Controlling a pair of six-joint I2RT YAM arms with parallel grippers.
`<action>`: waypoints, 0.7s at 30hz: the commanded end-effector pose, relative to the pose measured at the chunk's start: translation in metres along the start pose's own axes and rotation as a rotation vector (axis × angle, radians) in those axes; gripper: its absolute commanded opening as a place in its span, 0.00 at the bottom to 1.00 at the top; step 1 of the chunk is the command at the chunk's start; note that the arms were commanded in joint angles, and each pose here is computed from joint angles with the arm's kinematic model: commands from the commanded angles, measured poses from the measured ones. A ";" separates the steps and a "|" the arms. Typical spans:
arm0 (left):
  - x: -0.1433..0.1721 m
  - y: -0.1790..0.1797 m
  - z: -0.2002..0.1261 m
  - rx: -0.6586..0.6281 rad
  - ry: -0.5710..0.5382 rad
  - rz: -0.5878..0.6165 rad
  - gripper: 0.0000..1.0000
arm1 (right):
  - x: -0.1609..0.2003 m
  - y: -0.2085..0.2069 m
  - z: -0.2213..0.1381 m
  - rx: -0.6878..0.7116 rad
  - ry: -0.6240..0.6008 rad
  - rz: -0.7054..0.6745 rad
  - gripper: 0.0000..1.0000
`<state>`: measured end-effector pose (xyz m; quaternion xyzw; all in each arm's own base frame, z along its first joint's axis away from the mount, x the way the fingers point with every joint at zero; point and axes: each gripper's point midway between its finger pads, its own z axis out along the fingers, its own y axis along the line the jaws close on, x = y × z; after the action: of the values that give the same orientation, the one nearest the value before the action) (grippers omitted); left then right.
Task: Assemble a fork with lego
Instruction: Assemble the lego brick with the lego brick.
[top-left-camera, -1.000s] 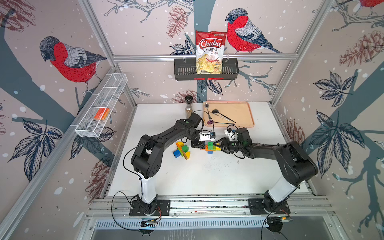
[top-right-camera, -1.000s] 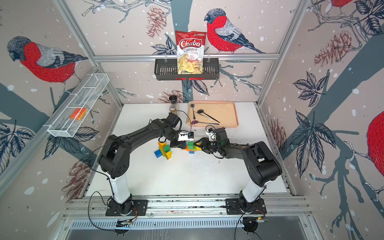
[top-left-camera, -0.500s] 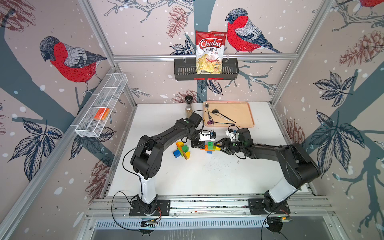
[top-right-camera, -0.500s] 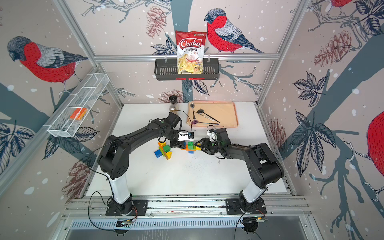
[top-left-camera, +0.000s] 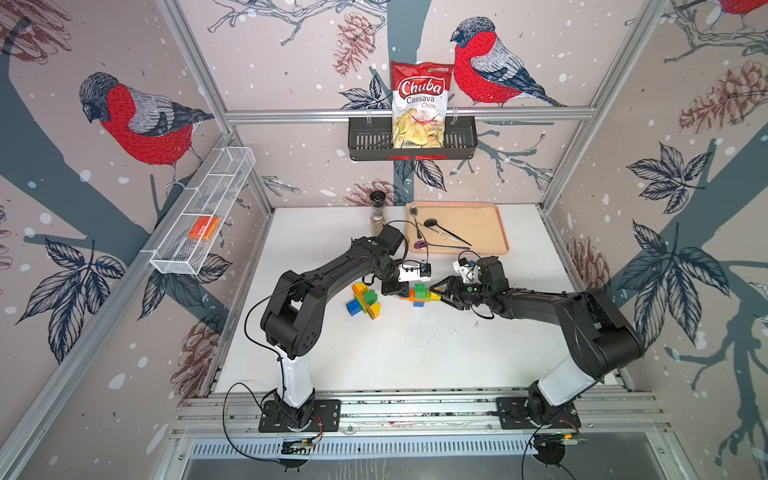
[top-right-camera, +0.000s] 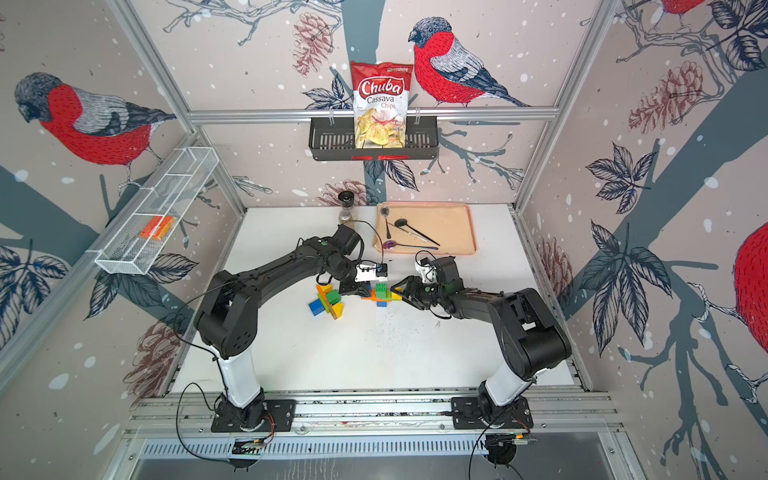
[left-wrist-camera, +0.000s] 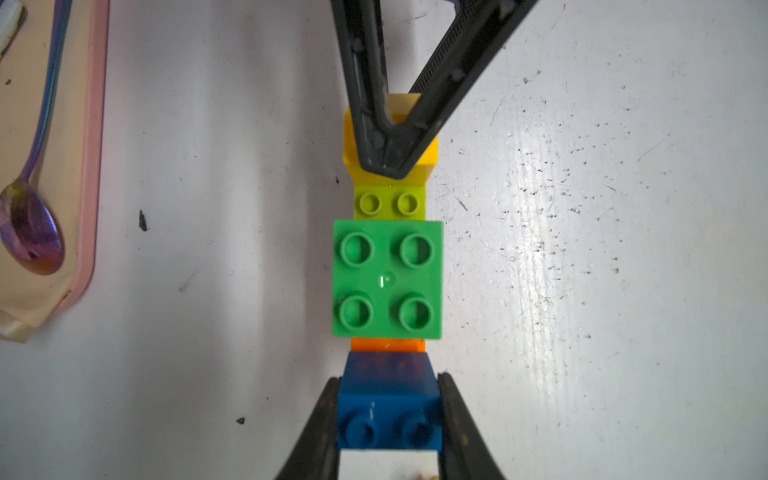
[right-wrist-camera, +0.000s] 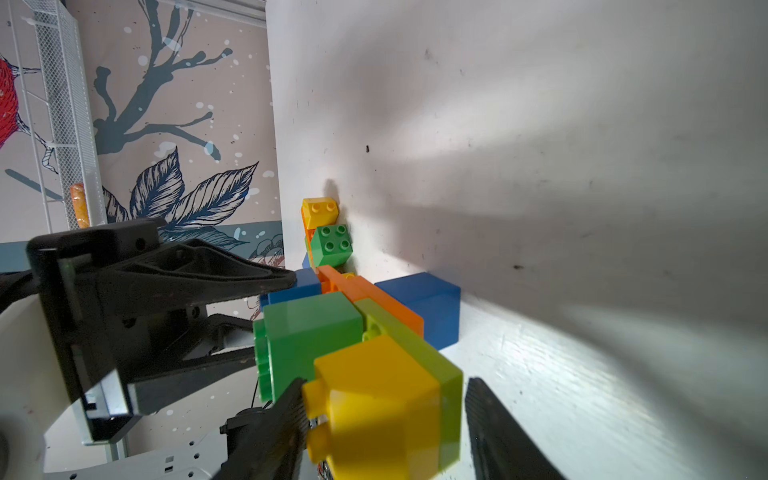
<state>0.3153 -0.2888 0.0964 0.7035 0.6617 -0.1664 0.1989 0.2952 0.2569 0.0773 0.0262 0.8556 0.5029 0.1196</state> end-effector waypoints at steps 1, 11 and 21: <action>0.003 -0.002 0.001 0.007 0.011 -0.002 0.00 | -0.001 0.004 0.001 -0.025 0.002 -0.006 0.59; 0.005 -0.002 0.003 0.012 0.019 -0.004 0.00 | 0.002 -0.001 0.004 -0.024 0.013 0.011 0.50; 0.015 -0.007 0.013 0.035 0.065 -0.009 0.00 | 0.006 -0.006 0.009 -0.018 0.031 0.021 0.47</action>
<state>0.3161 -0.2886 0.0896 0.7034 0.6641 -0.1660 0.1916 0.2953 0.2625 0.0762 0.0190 0.8446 0.5231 0.1125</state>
